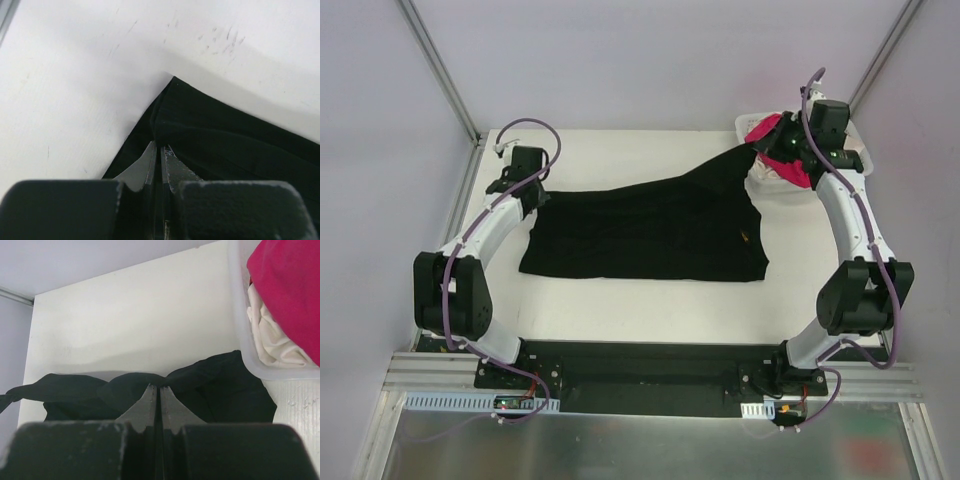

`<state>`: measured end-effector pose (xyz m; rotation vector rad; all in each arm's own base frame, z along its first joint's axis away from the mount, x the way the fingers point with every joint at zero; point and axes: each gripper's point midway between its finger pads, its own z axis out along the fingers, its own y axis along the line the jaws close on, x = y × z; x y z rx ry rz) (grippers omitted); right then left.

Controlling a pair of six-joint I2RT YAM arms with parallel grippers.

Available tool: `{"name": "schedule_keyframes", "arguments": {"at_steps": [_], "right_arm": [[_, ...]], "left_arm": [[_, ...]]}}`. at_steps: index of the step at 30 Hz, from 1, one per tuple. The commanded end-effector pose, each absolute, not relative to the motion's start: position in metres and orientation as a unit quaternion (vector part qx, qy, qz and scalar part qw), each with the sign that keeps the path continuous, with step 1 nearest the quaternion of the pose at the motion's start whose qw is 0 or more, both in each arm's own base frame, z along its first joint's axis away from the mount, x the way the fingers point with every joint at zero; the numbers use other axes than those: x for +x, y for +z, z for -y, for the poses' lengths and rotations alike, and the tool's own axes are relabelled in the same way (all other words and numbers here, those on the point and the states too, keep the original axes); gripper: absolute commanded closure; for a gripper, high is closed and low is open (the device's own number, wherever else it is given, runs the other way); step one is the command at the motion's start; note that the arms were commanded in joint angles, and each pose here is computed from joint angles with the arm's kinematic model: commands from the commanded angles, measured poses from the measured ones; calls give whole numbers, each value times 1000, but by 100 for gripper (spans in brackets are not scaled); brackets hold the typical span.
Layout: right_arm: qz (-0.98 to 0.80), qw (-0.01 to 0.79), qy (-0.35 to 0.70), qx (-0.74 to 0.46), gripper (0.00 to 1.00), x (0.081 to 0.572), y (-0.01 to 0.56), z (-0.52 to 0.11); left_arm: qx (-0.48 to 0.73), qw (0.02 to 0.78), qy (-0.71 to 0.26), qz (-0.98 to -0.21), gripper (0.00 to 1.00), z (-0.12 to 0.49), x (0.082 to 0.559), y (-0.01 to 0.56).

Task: Fold and stack the t-shirts
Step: Fold the other side of the tshirt into a rectangle

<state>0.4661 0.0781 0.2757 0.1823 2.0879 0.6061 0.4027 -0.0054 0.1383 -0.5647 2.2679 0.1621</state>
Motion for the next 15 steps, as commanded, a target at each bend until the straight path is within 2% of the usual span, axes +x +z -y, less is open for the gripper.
{"name": "schedule_keyframes", "arguments": {"at_steps": [1, 15], "right_arm": [[-831, 503, 227, 71, 99, 476, 310, -59], [-830, 506, 221, 79, 99, 480, 302, -50]], "left_arm": [[-233, 450, 75, -859, 100, -3, 416, 188], [-223, 469, 90, -850, 100, -9, 429, 209]]}}
